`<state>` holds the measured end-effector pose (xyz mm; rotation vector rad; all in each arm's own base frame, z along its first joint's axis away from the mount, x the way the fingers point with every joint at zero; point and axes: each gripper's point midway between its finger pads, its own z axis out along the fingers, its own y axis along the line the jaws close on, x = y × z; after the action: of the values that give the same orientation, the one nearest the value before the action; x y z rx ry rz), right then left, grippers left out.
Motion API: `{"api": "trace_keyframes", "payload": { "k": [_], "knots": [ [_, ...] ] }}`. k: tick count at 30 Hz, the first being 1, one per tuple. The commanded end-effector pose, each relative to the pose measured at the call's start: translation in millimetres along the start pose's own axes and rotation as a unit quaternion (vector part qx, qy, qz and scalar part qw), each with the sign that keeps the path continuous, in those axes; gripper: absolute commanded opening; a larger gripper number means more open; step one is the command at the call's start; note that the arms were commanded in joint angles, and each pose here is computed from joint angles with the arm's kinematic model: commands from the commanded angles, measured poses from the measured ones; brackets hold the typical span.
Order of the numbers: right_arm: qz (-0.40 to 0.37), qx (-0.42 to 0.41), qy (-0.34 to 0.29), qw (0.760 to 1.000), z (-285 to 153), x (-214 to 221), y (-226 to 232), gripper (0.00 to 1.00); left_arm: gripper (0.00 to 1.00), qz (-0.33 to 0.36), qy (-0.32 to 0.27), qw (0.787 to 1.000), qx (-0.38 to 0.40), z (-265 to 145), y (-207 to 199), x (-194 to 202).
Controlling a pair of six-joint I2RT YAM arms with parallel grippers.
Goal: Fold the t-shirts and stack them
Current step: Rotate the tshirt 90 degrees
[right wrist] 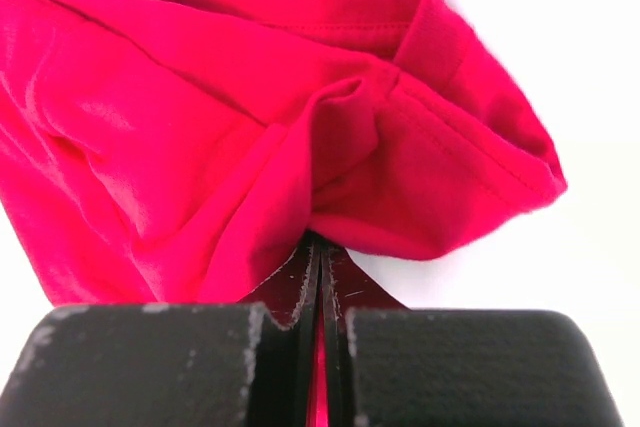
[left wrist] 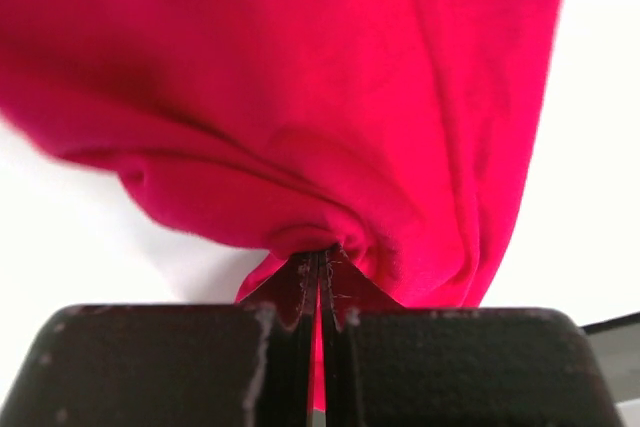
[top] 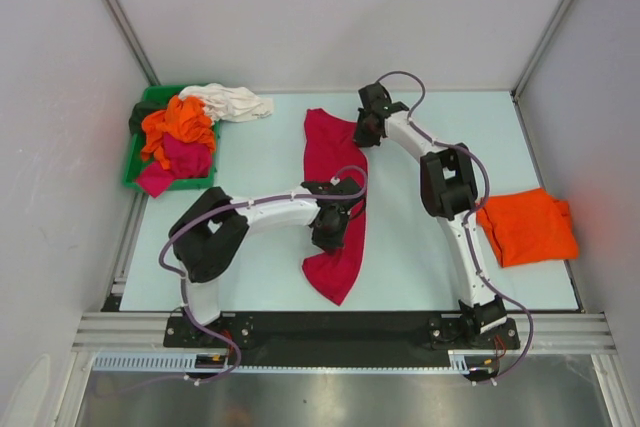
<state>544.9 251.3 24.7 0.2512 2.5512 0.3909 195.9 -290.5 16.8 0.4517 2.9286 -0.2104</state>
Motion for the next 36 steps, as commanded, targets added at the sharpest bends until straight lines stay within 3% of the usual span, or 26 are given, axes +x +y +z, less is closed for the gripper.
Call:
{"api": "trace_keyframes", "payload": {
  "k": [1, 4, 8, 12, 14, 17, 20, 24, 27, 36],
  "knots": [
    [-0.02, -0.006, 0.054, 0.998, 9.5, 32.9, 0.6, 0.0, 0.0, 0.011, -0.011, 0.997, 0.076, 18.8, -47.2, -9.5],
    [-0.005, 0.007, 0.008, 1.0, -14.4, 6.7, -10.7, 0.0, 0.01, 0.001, -0.058, 0.997, 0.043, 0.7, -31.0, -23.3],
    [0.033, 0.015, -0.062, 0.997, -59.0, -31.4, -33.8, 0.08, 0.12, -0.028, -0.111, 0.993, 0.024, -31.1, -6.1, -38.6],
    [0.028, 0.029, -0.108, 0.993, -102.5, -52.9, -42.9, 0.35, 0.24, -0.06, -0.158, 0.986, -0.007, -64.0, 26.7, -52.3],
    [0.029, 0.012, -0.134, 0.99, -132.6, -62.8, -34.5, 0.49, 0.38, -0.077, -0.19, 0.979, -0.006, -87.9, 36.9, -59.1],
    [0.015, -0.013, -0.141, 0.99, -158.1, -56.6, -18.6, 0.53, 0.54, -0.089, -0.237, 0.967, -0.007, -115.6, 48.4, -72.1],
    [-0.018, -0.023, -0.126, 0.992, -173.6, -28.4, -5.5, 0.51, 0.61, -0.086, -0.257, 0.962, -0.005, -119.4, 54.8, -90.6],
    [-0.094, -0.025, -0.103, 0.99, -189.5, 45.5, 25.6, 0.5, 0.59, -0.102, -0.258, 0.961, 0.001, -106.0, 66.7, -123.8],
    [-0.107, -0.04, -0.088, 0.99, -199.6, 92.8, 31.8, 0.49, 0.57, -0.103, -0.254, 0.962, 0.012, -90.4, 73.1, -152.7],
    [-0.105, -0.045, -0.071, 0.991, -223.7, 170.8, 30.4, 0.32, 0.36, -0.102, -0.245, 0.964, 0.036, -50.4, 83.2, -216.5]
  ]
}}
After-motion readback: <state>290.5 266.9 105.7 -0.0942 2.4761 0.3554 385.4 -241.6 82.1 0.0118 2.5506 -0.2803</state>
